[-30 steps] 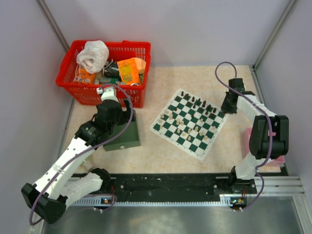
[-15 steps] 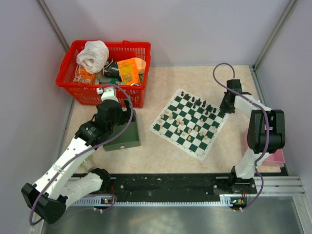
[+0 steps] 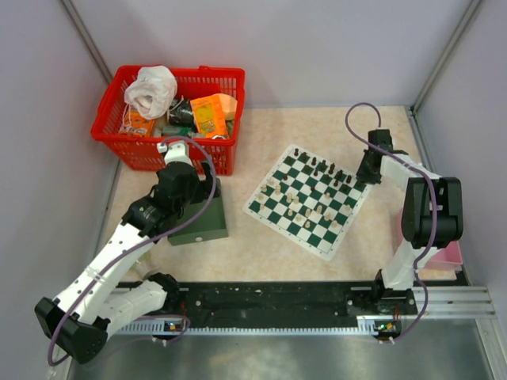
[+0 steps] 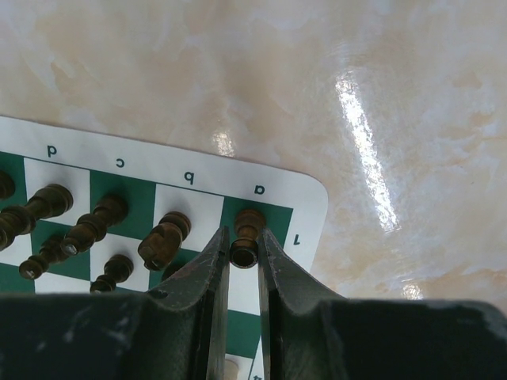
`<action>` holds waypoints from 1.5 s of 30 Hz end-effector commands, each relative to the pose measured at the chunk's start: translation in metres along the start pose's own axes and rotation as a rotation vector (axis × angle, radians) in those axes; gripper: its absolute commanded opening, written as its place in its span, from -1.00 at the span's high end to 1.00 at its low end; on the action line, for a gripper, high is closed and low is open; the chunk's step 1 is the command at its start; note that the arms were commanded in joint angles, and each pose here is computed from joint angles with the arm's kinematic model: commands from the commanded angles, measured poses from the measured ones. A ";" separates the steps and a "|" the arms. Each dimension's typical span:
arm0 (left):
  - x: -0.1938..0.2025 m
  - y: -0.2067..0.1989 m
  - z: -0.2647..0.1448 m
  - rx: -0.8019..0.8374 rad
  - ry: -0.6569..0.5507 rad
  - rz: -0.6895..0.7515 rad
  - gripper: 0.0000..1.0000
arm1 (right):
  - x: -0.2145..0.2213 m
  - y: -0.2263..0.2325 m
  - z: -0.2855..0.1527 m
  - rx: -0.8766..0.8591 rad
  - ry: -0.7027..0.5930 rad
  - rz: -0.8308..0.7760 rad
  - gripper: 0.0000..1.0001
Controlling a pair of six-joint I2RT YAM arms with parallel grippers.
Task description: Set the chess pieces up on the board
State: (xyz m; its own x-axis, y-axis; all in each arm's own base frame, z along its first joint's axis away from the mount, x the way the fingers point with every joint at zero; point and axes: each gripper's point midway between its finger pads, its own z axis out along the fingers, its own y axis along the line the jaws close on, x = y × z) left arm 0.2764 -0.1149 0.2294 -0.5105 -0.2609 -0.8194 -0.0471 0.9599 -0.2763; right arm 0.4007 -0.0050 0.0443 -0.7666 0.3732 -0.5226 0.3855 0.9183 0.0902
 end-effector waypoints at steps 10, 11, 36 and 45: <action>-0.006 -0.002 0.001 0.007 -0.025 -0.018 -0.97 | 0.002 0.000 -0.006 -0.016 0.009 -0.007 0.71; -0.006 -0.001 0.001 0.005 -0.026 -0.018 -0.97 | 0.001 0.002 -0.006 -0.022 0.008 -0.006 0.71; -0.006 -0.003 0.001 0.014 -0.026 -0.023 -0.97 | -0.006 -0.002 -0.014 0.005 -0.007 -0.006 0.71; -0.004 -0.003 0.002 0.012 -0.020 -0.017 -0.97 | -0.005 -0.001 -0.012 0.001 0.006 -0.009 0.55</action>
State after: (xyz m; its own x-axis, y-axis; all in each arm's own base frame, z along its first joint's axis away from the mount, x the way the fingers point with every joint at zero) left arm 0.2761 -0.1145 0.2269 -0.5140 -0.2661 -0.8155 -0.0533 0.9587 -0.2793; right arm 0.3948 -0.0007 0.0433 -0.7852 0.3683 -0.4979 0.3708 0.9235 0.0984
